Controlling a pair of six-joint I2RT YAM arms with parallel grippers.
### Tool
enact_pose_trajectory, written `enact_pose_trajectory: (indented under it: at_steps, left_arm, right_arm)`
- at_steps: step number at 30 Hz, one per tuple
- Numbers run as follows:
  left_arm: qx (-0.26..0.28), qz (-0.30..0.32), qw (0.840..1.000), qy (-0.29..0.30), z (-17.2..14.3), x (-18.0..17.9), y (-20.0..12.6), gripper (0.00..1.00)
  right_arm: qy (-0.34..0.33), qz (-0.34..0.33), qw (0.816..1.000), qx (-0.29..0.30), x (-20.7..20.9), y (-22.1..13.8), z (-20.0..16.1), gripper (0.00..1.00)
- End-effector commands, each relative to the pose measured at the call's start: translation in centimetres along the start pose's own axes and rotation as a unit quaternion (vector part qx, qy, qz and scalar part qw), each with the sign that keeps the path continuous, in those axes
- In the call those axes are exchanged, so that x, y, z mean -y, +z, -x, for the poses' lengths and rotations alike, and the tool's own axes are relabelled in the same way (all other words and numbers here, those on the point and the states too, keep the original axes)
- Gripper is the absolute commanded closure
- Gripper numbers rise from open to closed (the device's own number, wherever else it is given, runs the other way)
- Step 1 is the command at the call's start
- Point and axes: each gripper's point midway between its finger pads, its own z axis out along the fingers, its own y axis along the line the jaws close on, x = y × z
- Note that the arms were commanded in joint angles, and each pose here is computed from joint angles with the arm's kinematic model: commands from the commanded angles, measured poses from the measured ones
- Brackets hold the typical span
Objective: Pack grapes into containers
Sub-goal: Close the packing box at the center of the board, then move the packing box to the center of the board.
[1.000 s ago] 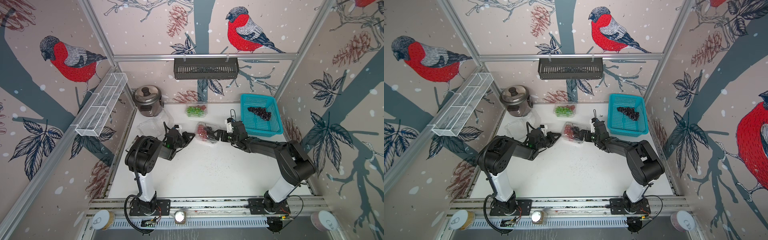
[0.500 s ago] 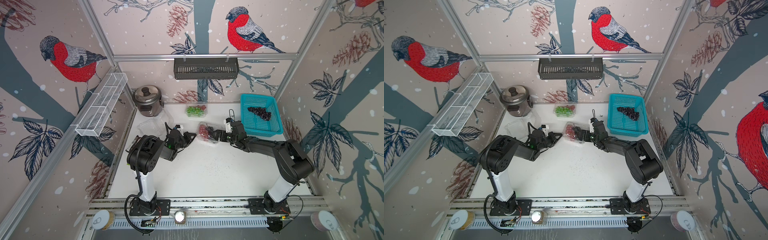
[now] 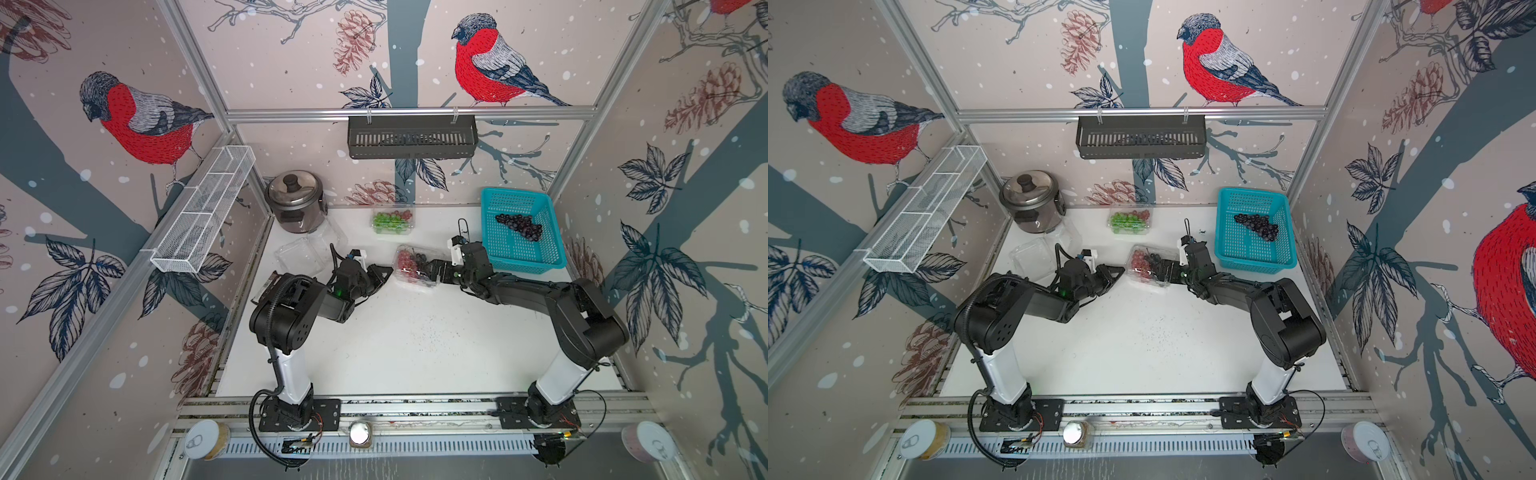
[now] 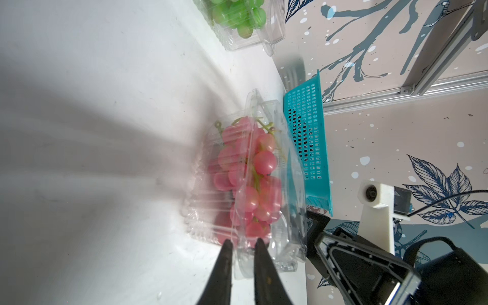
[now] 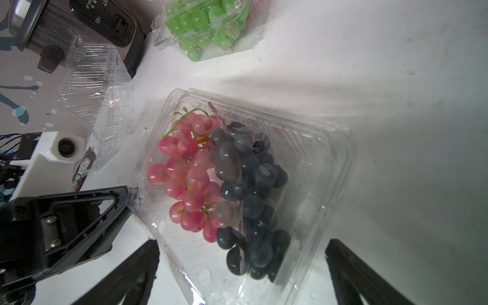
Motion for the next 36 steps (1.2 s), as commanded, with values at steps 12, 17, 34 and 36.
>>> enact_pose_trajectory:
  at_steps: [12,17,34,36]
  left_arm:
    - [-0.037,0.097,0.993,0.059,3.5,0.4,1.7,0.04]
    - [-0.062,0.085,0.993,0.06,3.7,1.2,4.3,0.03]
    - [-0.08,0.059,0.994,0.038,4.1,1.2,4.4,0.03]
    - [-0.072,0.065,0.995,0.035,4.9,0.8,3.8,0.03]
  right_arm:
    - [0.011,-0.002,1.0,0.001,0.0,-0.8,0.7,0.0]
    - [0.015,0.002,1.0,-0.017,-0.2,-0.1,0.2,0.0]
    - [0.009,0.028,0.999,-0.045,-3.7,4.6,1.3,0.0]
    - [0.011,0.029,0.998,-0.05,-4.0,5.3,1.5,0.0]
